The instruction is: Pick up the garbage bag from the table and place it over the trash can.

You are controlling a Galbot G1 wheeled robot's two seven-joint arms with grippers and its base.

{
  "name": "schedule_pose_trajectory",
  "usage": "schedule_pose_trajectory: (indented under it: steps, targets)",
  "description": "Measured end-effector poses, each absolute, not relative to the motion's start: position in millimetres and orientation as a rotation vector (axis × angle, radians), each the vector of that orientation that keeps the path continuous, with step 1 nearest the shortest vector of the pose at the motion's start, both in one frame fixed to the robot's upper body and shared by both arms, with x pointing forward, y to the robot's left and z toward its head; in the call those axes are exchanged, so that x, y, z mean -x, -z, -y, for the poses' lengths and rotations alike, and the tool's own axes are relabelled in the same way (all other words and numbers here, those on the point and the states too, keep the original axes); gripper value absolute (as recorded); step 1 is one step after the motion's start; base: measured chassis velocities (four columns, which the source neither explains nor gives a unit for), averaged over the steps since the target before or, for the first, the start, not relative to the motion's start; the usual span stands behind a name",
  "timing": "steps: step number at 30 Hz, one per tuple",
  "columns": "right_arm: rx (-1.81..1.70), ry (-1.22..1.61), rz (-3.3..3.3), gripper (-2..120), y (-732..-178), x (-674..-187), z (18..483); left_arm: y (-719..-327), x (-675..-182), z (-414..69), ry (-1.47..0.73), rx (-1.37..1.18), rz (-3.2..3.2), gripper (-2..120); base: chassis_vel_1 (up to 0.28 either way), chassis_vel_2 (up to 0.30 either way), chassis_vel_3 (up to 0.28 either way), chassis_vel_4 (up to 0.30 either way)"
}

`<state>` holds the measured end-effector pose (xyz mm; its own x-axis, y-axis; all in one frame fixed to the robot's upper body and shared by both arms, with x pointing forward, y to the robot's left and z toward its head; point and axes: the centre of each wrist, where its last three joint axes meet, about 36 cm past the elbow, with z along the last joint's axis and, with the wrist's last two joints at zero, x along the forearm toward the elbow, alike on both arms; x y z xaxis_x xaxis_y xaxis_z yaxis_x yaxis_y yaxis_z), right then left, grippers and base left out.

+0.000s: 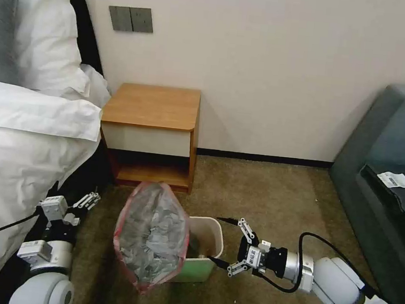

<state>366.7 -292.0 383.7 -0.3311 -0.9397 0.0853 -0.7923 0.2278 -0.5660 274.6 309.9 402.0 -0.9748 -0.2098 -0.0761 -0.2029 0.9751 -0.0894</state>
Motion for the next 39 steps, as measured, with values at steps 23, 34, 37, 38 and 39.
schedule_pose_trajectory:
  steps: [23,34,37,38,39]
  targets:
    - [1.234,0.449,-2.468,100,-357.3,-370.5,252.2,-535.3,-241.6,-270.7,1.052,-0.339,-3.453,99,0.0,0.0,0.0,0.0]
    - [1.223,0.467,-2.453,100,-356.3,-373.9,248.9,-531.5,-242.6,-267.2,1.123,-0.709,-3.448,97,0.0,0.0,0.0,0.0]
    - [1.226,0.468,-2.453,100,-354.7,-372.7,247.9,-531.6,-243.5,-266.3,1.127,-0.731,-3.436,97,0.0,0.0,0.0,0.0]
    - [1.227,0.468,-2.454,100,-354.1,-372.1,247.5,-531.6,-243.8,-266.0,1.128,-0.738,-3.43,97,0.0,0.0,0.0,0.0]
    - [1.227,0.468,-2.454,100,-354.1,-372.1,247.5,-531.6,-243.8,-266.0,1.128,-0.738,-3.43,97,0.0,0.0,0.0,0.0]
